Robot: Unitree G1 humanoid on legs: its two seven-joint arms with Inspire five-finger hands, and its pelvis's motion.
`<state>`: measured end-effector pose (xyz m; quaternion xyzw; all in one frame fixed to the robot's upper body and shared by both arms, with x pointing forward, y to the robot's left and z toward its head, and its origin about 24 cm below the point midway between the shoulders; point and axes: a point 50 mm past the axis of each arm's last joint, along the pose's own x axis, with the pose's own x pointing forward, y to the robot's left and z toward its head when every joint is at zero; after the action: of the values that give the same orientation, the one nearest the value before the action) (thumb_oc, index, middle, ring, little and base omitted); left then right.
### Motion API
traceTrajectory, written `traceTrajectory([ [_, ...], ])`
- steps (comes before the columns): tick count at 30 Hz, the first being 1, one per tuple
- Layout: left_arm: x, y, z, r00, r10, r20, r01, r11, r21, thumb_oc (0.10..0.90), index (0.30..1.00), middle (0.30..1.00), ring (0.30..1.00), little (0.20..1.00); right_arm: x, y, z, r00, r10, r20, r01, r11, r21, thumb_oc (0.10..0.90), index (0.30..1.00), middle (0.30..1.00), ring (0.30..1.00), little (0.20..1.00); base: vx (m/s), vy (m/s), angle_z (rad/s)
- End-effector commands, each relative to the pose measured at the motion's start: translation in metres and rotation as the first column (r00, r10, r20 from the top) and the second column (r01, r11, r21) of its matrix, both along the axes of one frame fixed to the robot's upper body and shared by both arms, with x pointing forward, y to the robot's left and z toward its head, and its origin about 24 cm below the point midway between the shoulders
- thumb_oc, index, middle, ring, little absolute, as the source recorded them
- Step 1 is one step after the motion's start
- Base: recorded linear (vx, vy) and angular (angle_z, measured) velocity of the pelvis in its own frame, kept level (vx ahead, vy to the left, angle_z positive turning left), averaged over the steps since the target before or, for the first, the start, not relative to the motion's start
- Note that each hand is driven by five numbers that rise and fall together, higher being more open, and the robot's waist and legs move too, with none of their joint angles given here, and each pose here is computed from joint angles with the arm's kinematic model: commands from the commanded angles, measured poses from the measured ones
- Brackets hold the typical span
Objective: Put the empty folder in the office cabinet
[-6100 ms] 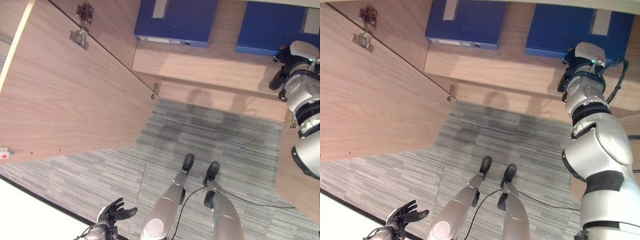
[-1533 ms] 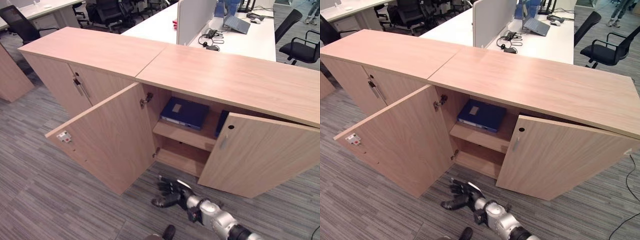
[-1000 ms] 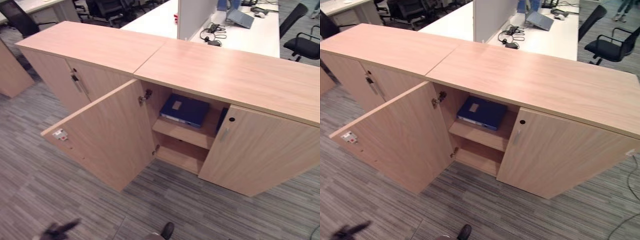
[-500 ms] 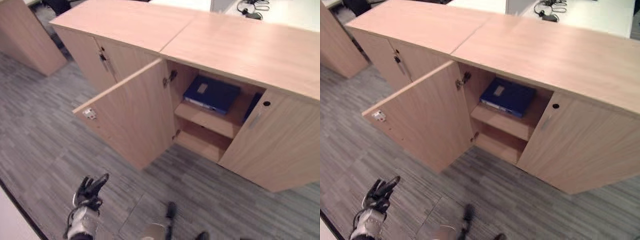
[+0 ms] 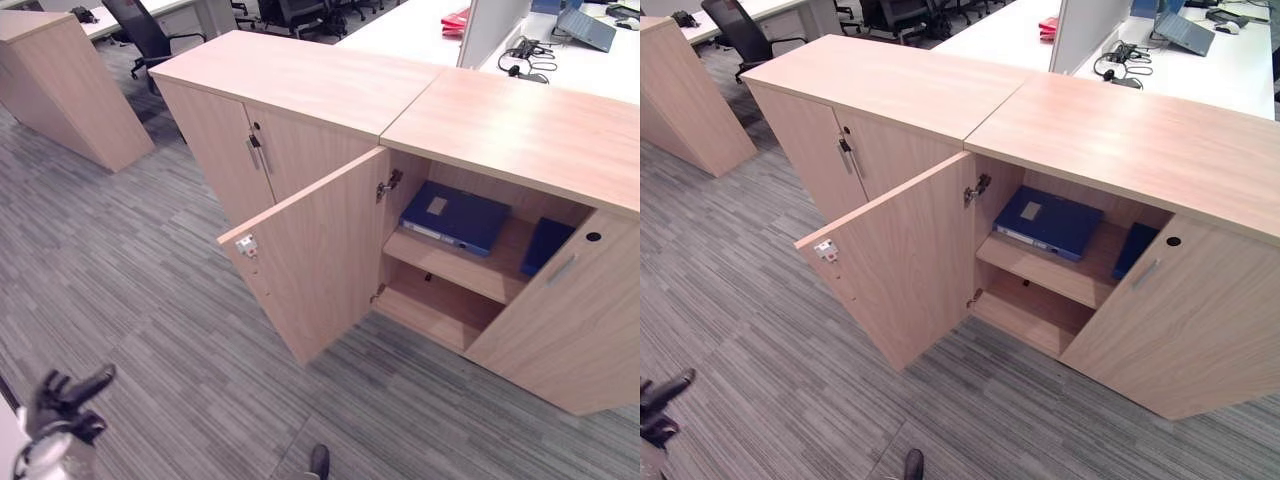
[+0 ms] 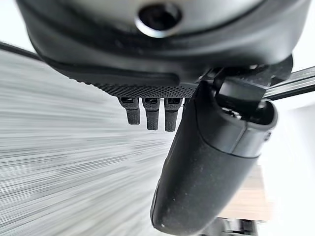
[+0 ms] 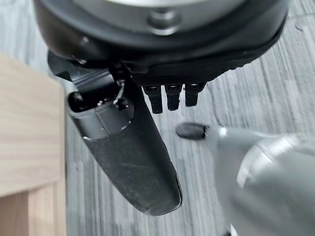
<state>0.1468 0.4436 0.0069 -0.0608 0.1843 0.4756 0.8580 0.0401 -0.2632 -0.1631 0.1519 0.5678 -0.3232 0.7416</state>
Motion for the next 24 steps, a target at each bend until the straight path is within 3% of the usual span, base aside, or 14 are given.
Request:
traceTrajectory([
  [1,0.022,0.019,0.045,0.993,-0.029,0.117,0.012,0.989,0.146,0.8,0.9,0.9,0.9,0.9,0.0,-0.026,0.009,0.999,0.053,-0.005,-0.053,0.995,-0.09,0.8,0.9,0.9,0.9,0.9,0.04,-0.006,-0.29],
  [6,0.035,0.024,0.067,0.989,-0.073,0.125,0.044,0.975,0.216,0.8,0.9,0.9,0.9,0.9,0.002,-0.025,0.009,0.998,0.065,0.001,-0.065,0.994,-0.088,0.8,0.9,0.9,0.9,0.9,0.03,-0.01,-0.24],
  [11,0.065,0.012,0.087,0.968,-0.229,0.105,0.19,0.936,0.296,0.8,0.9,0.9,0.9,0.9,0.002,-0.028,0.01,0.996,0.091,0.0,-0.091,0.991,-0.095,0.8,0.9,0.9,0.9,0.9,0.02,-0.01,-0.11],
  [17,0.114,-0.027,0.107,0.865,-0.494,0.086,0.435,0.825,0.36,0.8,0.9,0.9,0.9,0.9,-0.004,-0.026,0.009,0.991,0.132,-0.026,-0.134,0.988,-0.077,0.8,0.9,0.9,0.9,0.9,0.01,-0.011,-0.13],
  [24,0.156,-0.064,0.124,0.76,-0.638,0.125,0.558,0.739,0.377,0.8,0.9,0.9,0.9,0.9,-0.008,-0.02,0.006,0.989,0.144,-0.034,-0.146,0.988,-0.049,0.8,0.9,0.9,0.9,0.9,-0.01,-0.002,-0.06],
])
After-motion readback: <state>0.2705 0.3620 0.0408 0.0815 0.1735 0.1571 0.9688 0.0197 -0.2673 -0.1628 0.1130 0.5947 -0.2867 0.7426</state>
